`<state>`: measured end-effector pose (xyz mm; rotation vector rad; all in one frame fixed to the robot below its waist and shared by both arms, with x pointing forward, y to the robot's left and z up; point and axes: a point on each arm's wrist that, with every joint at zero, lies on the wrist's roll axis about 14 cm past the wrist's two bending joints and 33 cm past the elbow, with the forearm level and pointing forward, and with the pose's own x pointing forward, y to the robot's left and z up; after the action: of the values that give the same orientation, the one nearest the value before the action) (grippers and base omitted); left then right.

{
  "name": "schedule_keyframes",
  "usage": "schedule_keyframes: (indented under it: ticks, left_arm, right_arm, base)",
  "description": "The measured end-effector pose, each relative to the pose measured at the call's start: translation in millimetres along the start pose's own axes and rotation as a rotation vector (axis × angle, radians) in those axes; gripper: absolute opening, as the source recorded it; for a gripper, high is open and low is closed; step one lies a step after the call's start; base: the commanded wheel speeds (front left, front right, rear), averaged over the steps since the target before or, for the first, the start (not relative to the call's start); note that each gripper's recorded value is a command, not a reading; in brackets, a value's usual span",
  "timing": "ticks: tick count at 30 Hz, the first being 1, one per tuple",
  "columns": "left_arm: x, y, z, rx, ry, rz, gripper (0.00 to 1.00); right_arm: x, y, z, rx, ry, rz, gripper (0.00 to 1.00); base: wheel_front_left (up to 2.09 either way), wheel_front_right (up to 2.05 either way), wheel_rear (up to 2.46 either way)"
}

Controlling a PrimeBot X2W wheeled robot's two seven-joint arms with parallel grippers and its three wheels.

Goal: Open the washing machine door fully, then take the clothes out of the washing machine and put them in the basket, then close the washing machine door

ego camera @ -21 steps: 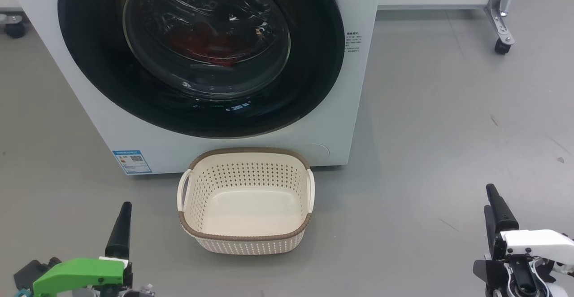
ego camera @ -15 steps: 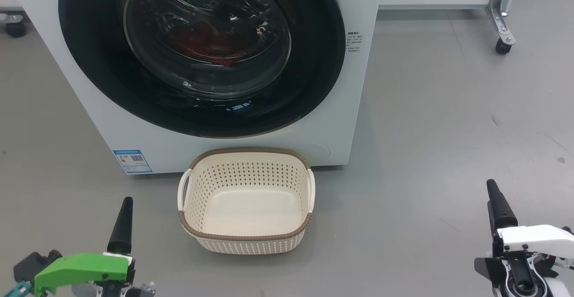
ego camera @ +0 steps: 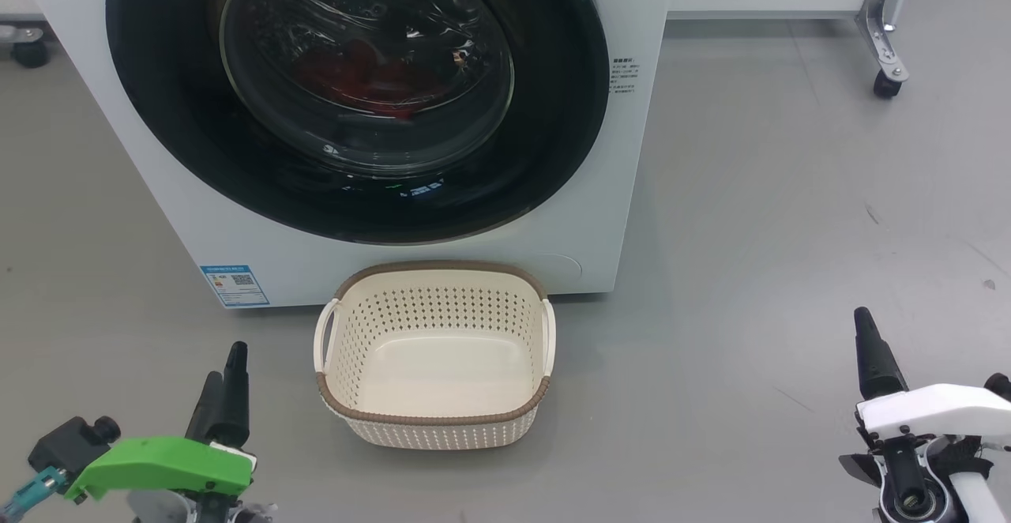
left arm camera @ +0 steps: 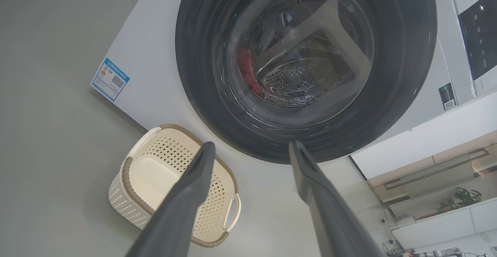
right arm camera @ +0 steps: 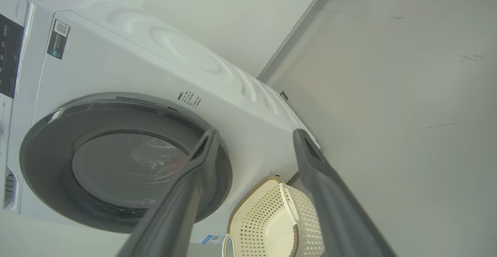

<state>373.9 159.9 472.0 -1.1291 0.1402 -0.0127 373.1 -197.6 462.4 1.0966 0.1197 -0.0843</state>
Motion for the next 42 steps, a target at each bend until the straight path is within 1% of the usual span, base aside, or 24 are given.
schedule_keyframes:
  ticks: [8, 17, 18, 22, 23, 30, 42]
  left_arm:
    - [2.5, -5.3, 1.2, 0.138, -0.008, -0.020, 1.00]
    - [5.2, -13.9, 6.1, 0.332, -0.029, -0.040, 1.00]
    - [5.2, -13.9, 6.1, 0.332, -0.029, -0.040, 1.00]
    - [4.9, -16.4, 3.5, 0.421, -0.026, -0.050, 1.00]
    - [4.9, -18.3, 2.6, 0.456, -0.027, -0.059, 1.00]
    - [4.5, -23.1, -3.9, 0.599, -0.021, -0.083, 1.00]
    - [3.2, -31.6, -12.1, 0.789, -0.034, -0.132, 1.00]
  right_arm:
    - [3.4, 2.7, -1.9, -0.198, 0.019, 0.008, 1.00]
    - [5.8, 5.8, -9.4, -0.423, 0.046, 0.022, 1.00]
    - [5.8, 5.8, -9.4, -0.423, 0.046, 0.022, 1.00]
    - [5.2, 5.6, -14.0, -0.508, 0.056, 0.026, 1.00]
    - [6.3, 7.9, -14.3, -0.546, 0.052, 0.032, 1.00]
    - [7.1, 13.1, -18.7, -0.673, 0.048, 0.057, 1.00]
    - [5.1, 16.2, -27.0, -0.866, 0.042, 0.094, 1.00]
  base:
    - [0.00, 0.00, 0.00]
    - [0.00, 0.00, 0.00]
    - [0.00, 0.00, 0.00]
    - [0.00, 0.00, 0.00]
    - [0.00, 0.00, 0.00]
    - [0.00, 0.00, 0.00]
    - [0.00, 0.00, 0.00]
